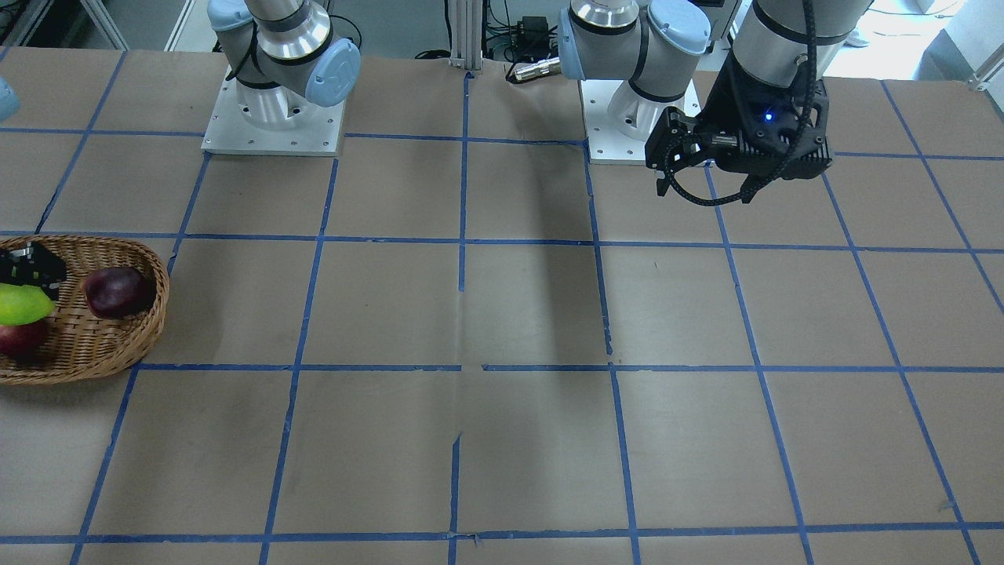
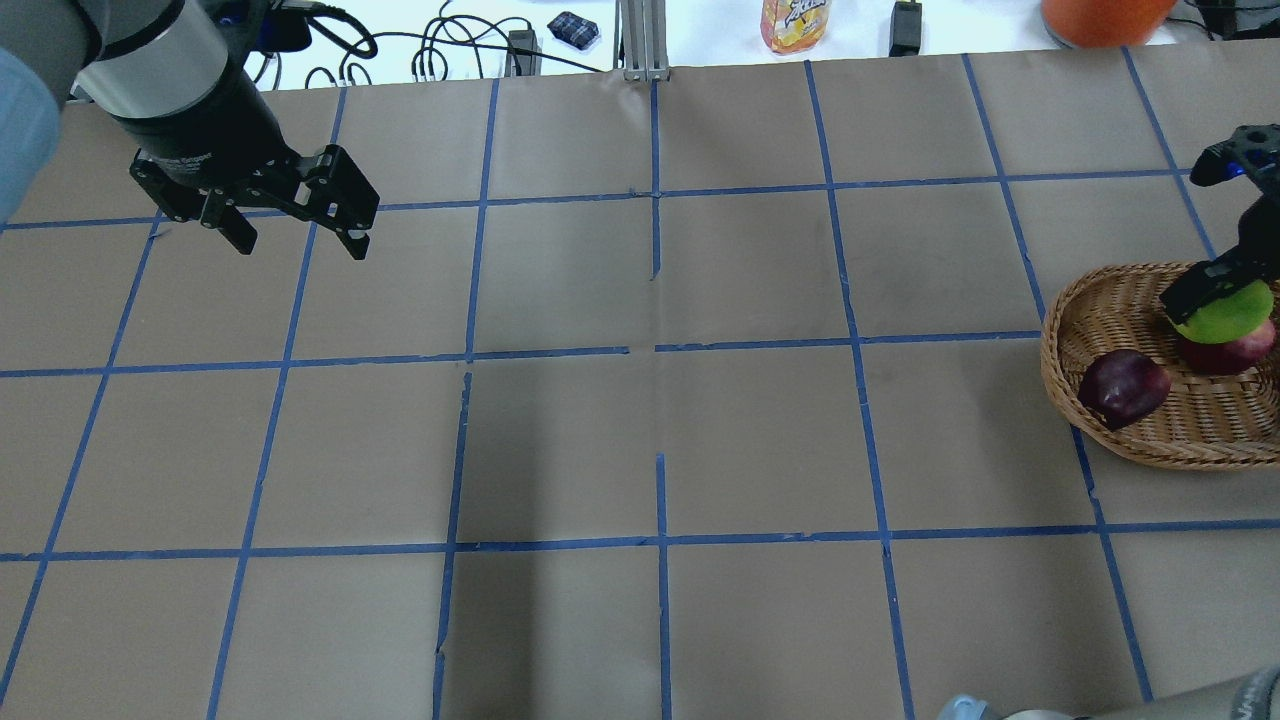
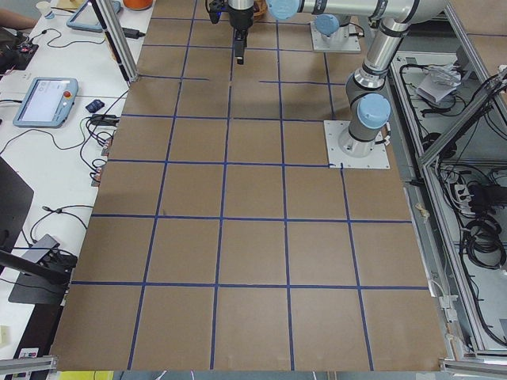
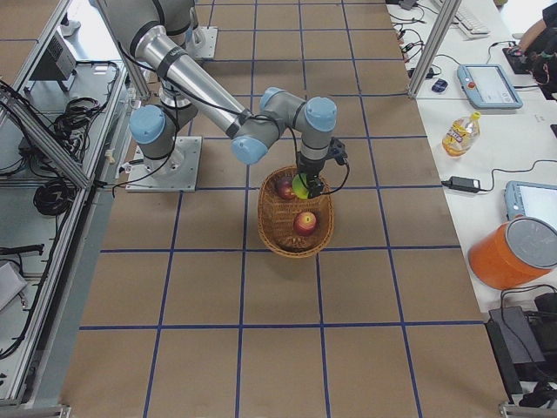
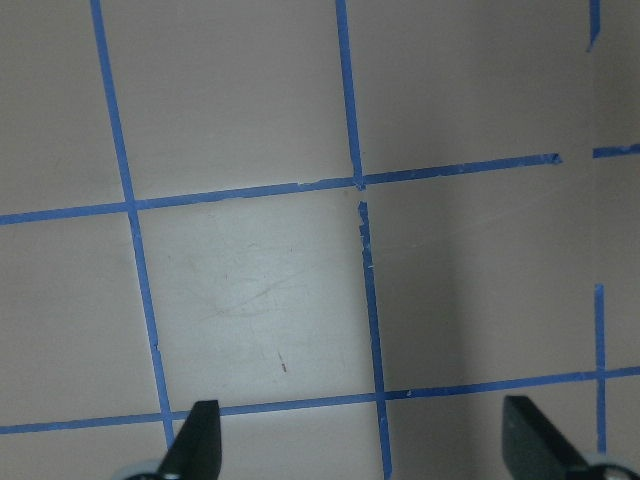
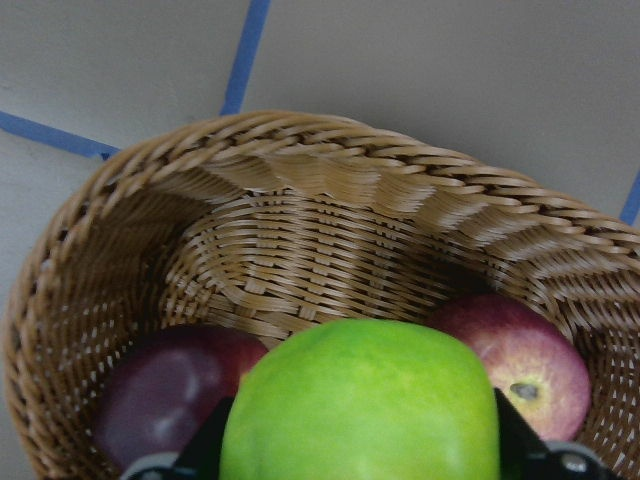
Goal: Put all apples into basket
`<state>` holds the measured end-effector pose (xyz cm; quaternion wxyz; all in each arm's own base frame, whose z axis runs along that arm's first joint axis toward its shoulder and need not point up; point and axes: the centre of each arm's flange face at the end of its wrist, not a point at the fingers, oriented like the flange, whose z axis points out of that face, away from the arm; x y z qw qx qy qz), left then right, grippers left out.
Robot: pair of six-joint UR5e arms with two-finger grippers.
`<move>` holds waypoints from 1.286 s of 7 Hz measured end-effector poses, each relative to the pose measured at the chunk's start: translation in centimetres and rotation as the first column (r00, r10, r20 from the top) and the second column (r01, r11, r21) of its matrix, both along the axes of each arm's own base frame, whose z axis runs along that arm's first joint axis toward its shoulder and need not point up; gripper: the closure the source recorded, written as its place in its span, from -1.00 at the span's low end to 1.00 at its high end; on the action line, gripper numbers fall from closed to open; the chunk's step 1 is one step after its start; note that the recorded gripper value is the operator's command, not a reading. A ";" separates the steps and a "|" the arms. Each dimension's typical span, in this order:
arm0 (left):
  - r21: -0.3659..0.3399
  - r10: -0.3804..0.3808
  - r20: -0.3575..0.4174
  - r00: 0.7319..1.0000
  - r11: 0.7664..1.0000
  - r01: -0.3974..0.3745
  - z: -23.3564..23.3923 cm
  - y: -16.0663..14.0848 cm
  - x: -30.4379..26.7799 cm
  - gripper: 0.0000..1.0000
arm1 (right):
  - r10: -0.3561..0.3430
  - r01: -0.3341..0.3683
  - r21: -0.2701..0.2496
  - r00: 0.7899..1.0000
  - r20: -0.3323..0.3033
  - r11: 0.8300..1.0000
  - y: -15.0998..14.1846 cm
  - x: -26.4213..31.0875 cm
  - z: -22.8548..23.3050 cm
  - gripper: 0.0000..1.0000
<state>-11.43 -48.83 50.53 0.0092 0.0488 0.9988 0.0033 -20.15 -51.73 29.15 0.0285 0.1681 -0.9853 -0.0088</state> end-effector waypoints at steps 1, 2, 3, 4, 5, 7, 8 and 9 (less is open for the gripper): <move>0.000 0.000 0.000 1.000 1.000 0.000 0.0 0.0 0.0 -1.00 | 0.007 -0.007 -0.008 1.000 0.001 1.000 0.6 -0.7 -0.8 -1.00; 0.002 0.000 0.000 1.000 1.000 0.000 -0.1 0.0 0.0 -1.00 | 0.010 -0.009 -0.006 1.000 0.011 1.000 0.9 -0.7 -0.7 -1.00; 0.004 -0.001 0.001 1.000 1.000 0.001 -0.1 0.1 0.0 -1.00 | 0.010 -0.010 0.004 1.000 0.026 1.000 1.5 -0.3 0.5 -1.00; 0.006 -0.001 0.002 1.000 1.000 0.001 -0.1 0.1 0.0 -1.00 | 0.010 -0.010 0.013 0.999 0.045 1.000 2.3 0.6 3.1 -1.00; 0.007 -0.001 0.002 1.000 1.000 0.001 -0.2 0.1 -0.1 -1.00 | 0.008 -0.008 0.010 0.998 0.065 1.000 2.9 1.9 6.3 -1.00; 0.007 -0.002 0.002 1.000 1.000 0.002 -0.2 0.2 -0.1 -1.00 | -0.032 0.030 0.018 0.995 0.090 0.999 2.6 6.3 13.7 -1.00; 0.008 -0.002 0.002 1.000 1.000 0.002 -0.2 0.2 -0.1 -1.00 | -0.101 0.098 0.035 0.990 0.094 0.995 1.9 9.9 17.0 -1.00; 0.008 -0.002 0.002 1.000 1.000 0.002 -0.2 0.1 -0.1 -1.00 | -0.172 0.169 0.044 0.981 0.086 0.985 1.2 14.7 19.1 -1.00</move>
